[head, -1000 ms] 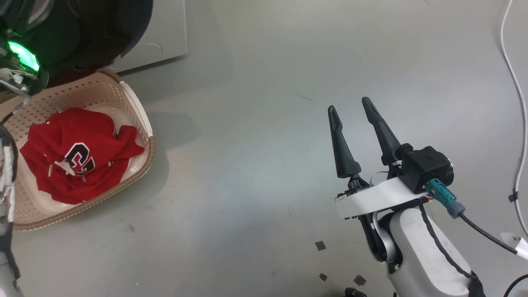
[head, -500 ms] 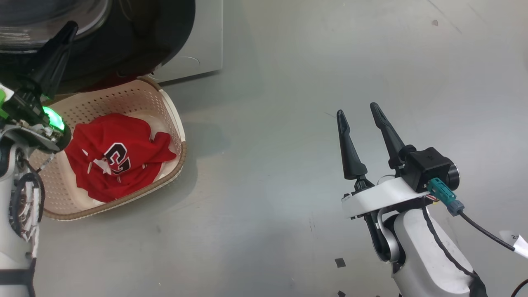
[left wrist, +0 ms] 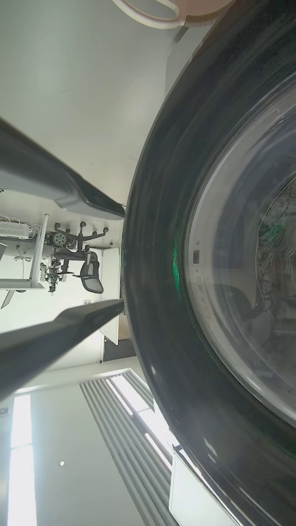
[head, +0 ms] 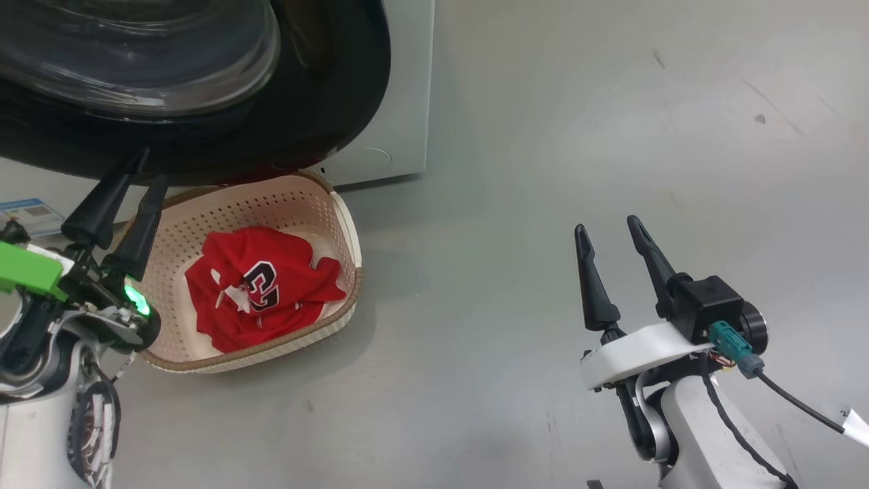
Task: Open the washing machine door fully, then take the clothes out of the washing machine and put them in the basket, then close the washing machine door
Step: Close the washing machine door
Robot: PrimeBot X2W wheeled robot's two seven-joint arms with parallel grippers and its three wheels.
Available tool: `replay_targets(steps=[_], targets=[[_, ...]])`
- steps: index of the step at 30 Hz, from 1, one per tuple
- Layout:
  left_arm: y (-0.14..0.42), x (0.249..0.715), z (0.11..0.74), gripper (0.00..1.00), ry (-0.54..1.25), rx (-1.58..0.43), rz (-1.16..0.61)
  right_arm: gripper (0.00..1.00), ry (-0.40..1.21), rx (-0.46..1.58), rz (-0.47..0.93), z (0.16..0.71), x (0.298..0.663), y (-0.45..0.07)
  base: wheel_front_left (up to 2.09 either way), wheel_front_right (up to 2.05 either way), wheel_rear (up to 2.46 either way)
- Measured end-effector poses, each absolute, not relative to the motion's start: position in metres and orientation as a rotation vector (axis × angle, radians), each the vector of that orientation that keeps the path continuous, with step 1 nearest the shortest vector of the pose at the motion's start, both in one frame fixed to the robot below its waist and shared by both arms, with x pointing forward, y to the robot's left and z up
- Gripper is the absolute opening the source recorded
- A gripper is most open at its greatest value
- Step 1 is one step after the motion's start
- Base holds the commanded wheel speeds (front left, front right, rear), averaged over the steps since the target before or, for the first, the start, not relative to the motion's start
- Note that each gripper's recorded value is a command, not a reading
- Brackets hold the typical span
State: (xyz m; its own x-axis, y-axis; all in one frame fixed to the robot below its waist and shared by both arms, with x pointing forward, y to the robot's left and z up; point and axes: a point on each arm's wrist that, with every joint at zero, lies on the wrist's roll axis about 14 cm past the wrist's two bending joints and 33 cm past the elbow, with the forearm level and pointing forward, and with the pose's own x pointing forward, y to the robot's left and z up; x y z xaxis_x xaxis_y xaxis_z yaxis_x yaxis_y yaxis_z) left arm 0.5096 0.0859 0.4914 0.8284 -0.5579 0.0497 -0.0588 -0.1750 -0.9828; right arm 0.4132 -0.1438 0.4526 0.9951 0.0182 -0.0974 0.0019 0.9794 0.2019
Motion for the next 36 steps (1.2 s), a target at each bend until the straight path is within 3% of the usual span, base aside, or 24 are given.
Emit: replay_targets(steps=[16, 21, 34, 36], targets=[[0.141, 0.433, 0.497, 1.0, 0.262, -1.773, -0.258, 1.0, 0.073, 0.216, 0.07, 0.466, 0.393, -0.125, 0.0, 0.0, 0.0], [0.166, 0.416, 0.505, 1.0, 0.156, -1.706, -0.184, 1.0, 0.062, 0.218, 0.086, 0.471, 0.386, -0.12, 0.0, 0.0, 0.0], [0.224, 0.392, 0.549, 1.0, -0.13, -0.99, -0.031, 1.0, 0.032, 0.188, 0.107, 0.481, 0.383, -0.12, 0.0, 0.0, 0.0], [0.229, 0.383, 0.558, 1.0, -0.162, -0.743, -0.041, 1.0, 0.021, 0.184, 0.112, 0.485, 0.38, -0.12, 0.0, 0.0, 0.0]])
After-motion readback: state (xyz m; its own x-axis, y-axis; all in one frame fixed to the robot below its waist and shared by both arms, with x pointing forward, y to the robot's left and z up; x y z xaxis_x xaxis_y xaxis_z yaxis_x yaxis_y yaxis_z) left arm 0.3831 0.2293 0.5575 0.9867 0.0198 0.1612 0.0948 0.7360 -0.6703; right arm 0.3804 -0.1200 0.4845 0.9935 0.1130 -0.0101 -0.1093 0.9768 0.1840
